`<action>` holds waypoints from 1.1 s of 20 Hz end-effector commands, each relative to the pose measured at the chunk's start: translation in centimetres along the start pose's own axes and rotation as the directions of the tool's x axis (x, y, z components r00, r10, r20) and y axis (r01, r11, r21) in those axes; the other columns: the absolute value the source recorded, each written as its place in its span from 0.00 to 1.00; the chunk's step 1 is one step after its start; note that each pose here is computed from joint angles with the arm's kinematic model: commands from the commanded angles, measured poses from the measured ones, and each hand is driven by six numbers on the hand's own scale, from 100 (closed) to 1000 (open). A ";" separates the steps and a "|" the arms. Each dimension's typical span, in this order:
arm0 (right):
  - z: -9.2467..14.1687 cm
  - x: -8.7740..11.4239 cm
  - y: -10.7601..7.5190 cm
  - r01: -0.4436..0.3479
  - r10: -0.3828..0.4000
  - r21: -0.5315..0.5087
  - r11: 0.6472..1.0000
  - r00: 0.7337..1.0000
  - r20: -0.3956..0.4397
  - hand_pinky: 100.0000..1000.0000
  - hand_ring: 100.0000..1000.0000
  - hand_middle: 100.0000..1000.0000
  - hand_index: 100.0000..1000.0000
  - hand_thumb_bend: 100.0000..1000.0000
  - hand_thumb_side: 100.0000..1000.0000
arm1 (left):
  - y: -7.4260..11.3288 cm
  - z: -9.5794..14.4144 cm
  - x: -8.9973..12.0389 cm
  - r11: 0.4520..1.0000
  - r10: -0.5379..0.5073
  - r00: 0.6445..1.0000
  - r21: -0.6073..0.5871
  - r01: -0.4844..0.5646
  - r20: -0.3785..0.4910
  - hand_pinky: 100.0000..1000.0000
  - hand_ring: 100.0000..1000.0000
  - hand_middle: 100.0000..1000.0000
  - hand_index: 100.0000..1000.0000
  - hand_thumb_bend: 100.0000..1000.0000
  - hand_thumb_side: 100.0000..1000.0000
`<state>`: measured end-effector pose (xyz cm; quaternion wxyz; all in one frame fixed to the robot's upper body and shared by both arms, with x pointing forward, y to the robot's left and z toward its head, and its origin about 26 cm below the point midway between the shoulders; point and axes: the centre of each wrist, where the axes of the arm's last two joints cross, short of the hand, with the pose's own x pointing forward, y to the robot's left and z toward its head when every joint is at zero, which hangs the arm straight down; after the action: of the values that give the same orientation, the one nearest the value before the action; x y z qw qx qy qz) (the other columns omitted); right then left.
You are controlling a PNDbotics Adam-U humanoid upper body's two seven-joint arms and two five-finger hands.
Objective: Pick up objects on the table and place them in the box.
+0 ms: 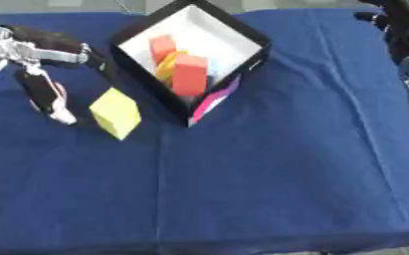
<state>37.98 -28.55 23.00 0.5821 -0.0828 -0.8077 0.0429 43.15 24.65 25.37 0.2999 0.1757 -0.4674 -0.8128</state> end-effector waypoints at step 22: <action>-0.3 0.7 -0.2 -0.004 0.004 0.001 1.000 1.000 0.022 0.80 0.89 0.77 0.84 0.07 0.55 | 1.7 -1.0 0.8 0.977 -0.202 0.979 -0.069 0.204 0.032 0.91 0.91 0.80 0.87 0.69 0.07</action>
<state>38.07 -28.50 22.76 0.5854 -0.0812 -0.8056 0.0414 43.71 22.71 25.08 0.2590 0.2110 -0.4612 -0.8220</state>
